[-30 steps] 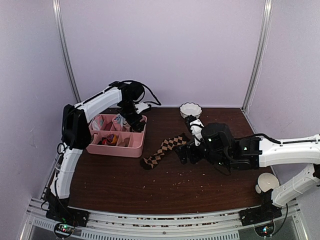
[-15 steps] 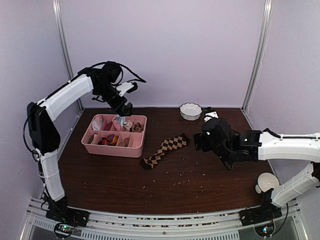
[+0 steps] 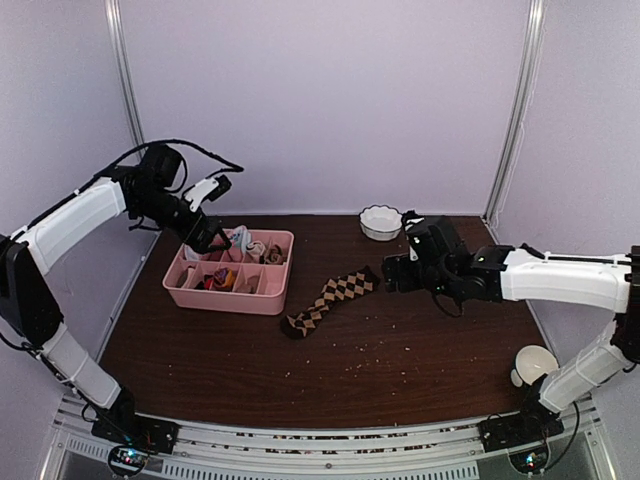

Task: Roll the socks
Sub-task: Pick up the sock from the center of the board.

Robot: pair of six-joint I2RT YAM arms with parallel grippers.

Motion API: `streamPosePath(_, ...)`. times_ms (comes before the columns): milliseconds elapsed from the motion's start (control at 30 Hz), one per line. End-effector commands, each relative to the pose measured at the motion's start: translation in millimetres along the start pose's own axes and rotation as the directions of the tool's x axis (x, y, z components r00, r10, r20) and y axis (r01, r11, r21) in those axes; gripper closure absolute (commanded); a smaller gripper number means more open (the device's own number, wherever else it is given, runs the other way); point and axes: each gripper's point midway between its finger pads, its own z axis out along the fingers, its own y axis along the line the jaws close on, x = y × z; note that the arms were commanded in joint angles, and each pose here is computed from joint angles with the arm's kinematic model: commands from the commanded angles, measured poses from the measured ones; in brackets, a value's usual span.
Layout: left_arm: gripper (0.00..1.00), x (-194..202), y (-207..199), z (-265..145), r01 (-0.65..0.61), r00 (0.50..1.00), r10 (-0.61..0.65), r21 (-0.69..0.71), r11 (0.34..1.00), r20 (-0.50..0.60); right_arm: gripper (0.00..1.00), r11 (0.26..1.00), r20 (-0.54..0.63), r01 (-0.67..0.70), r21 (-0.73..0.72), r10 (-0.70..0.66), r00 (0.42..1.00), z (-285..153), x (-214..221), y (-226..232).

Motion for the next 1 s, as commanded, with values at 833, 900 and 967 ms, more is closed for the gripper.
streamPosePath(833,0.02,78,-59,5,-0.051,0.976,0.102,0.255,0.966,-0.190,0.73,0.932,-0.401,-0.240,-0.270,0.118,0.908,177,45,32)
streamPosePath(900,0.02,77,-59,4,-0.051,0.978,0.100,0.253,0.966,-0.185,0.74,0.930,-0.403,-0.242,-0.277,0.117,0.908,176,45,33)
streamPosePath(967,0.02,76,-59,3,-0.051,0.978,0.098,0.250,0.967,-0.183,0.80,0.925,-0.404,-0.250,-0.287,0.120,0.907,177,44,36)
